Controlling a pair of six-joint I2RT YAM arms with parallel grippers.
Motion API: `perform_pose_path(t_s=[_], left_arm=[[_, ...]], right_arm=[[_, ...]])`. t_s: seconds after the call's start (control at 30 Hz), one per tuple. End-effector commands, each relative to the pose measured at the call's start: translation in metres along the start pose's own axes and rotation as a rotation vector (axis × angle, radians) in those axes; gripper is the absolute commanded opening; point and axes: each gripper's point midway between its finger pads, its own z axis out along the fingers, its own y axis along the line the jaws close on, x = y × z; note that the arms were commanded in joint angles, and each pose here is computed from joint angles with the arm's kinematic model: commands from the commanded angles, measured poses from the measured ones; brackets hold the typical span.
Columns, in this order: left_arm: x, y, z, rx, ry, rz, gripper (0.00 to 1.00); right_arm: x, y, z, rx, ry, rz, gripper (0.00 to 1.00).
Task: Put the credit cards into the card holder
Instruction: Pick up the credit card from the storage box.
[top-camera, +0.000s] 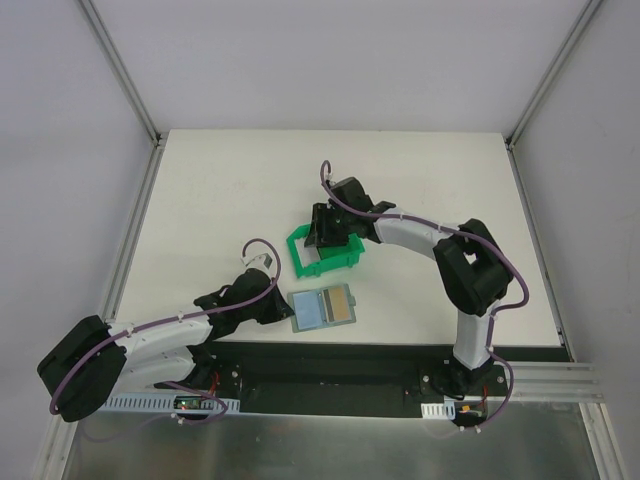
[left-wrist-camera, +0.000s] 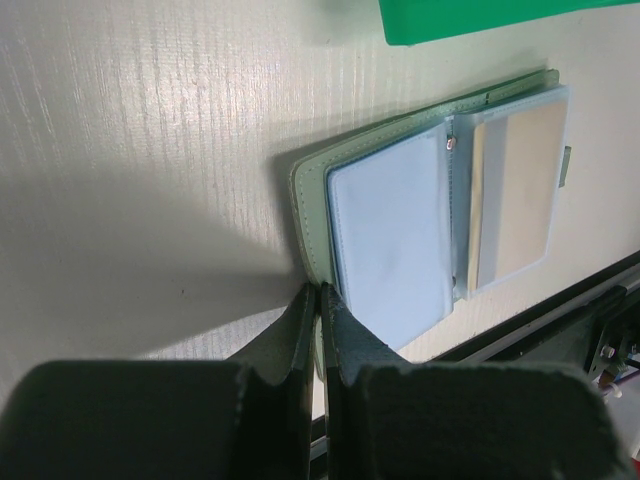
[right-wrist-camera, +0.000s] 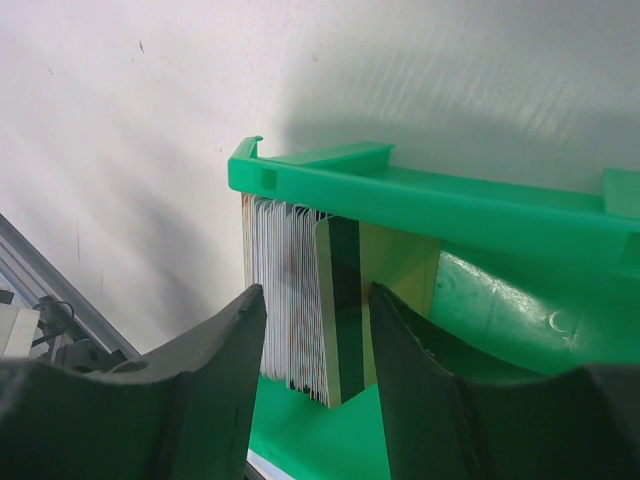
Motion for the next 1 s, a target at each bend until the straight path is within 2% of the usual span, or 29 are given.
perform_pose_path(t_s=[0.0,0.63,0.83,0.97], left_arm=[[-0.008,-0.003,-0.001,-0.003,-0.025,0.014,0.00],[-0.007,-0.002,-0.002,-0.002,-0.027,0.016,0.00],[-0.007,-0.001,-0.001,-0.003,-0.028,0.014,0.00],[-0.007,-0.001,-0.001,-0.006,-0.026,0.008,0.00]], right_arm=[[-0.025,0.029,-0.012,-0.087,-0.059,-0.013,0.46],[-0.033,0.024,-0.020,-0.048,-0.099,-0.026,0.17],[-0.038,0.014,-0.025,0.002,-0.128,-0.051,0.10],[-0.031,0.005,-0.019,0.036,-0.092,-0.064,0.08]])
